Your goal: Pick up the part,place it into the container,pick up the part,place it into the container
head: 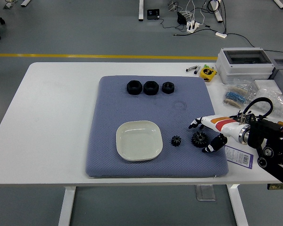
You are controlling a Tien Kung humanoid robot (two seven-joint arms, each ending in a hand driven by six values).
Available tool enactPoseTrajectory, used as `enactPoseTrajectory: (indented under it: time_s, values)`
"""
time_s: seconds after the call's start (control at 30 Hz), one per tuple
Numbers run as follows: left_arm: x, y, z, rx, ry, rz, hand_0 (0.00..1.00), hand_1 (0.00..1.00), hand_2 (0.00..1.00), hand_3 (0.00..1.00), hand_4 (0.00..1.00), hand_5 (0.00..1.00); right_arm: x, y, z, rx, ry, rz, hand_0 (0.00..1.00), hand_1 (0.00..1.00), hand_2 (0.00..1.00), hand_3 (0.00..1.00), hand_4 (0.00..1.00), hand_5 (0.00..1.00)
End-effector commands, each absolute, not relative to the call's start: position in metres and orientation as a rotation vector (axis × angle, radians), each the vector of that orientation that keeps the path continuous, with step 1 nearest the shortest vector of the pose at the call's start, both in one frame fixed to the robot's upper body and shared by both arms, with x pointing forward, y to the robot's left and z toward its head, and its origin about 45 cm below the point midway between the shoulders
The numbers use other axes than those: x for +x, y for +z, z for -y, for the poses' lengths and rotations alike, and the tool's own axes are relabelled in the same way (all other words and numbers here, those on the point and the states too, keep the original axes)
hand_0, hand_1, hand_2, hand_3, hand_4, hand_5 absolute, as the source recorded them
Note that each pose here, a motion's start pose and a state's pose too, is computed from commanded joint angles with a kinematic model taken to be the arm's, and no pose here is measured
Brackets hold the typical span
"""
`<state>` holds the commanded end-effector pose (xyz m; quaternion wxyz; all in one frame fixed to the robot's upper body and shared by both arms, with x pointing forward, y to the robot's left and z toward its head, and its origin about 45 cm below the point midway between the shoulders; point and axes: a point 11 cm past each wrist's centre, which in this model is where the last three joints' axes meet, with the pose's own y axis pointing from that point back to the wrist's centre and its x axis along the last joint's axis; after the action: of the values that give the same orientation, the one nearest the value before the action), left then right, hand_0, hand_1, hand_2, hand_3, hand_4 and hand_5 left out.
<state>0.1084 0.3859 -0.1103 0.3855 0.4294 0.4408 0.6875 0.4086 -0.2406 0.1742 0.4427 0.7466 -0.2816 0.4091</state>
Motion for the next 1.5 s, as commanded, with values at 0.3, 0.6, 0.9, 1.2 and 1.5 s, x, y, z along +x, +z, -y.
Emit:
enactPoseTrajectory:
  time_s: [0.3,0.6,0.9,1.2,1.5]
  values:
    - [0.106,-0.111,-0.386,1.101,1.747,-1.124,0.711,0.620,0.638,0.562,0.615,0.682,0.409,0.170,0.244,1.861,1.016,0.726,0.602,0.584,0.630,0.559,0.679,0.107]
    - [0.105,-0.111,-0.386,1.107,1.742,-1.122,0.711,0.622,0.637,0.562,0.615,0.682,0.408,0.166,0.247,1.851,1.001,0.708,0.429,0.468,0.513,0.468,0.596,0.030]
    - [0.106,-0.111,-0.386,1.102,1.744,-1.122,0.711,0.621,0.638,0.562,0.615,0.681,0.410,0.173,0.247,1.868,1.015,0.733,0.382,0.431,0.470,0.450,0.594,0.002]
    - [0.108,-0.111,-0.386,1.095,1.747,-1.122,0.710,0.623,0.637,0.563,0.615,0.681,0.410,0.196,0.232,1.916,1.078,0.779,0.379,0.418,0.458,0.441,0.583,0.031]
    - [0.109,-0.110,-0.386,1.093,1.748,-1.120,0.710,0.622,0.638,0.563,0.615,0.681,0.399,0.226,0.171,2.011,1.233,0.708,0.388,0.416,0.459,0.444,0.582,0.020]
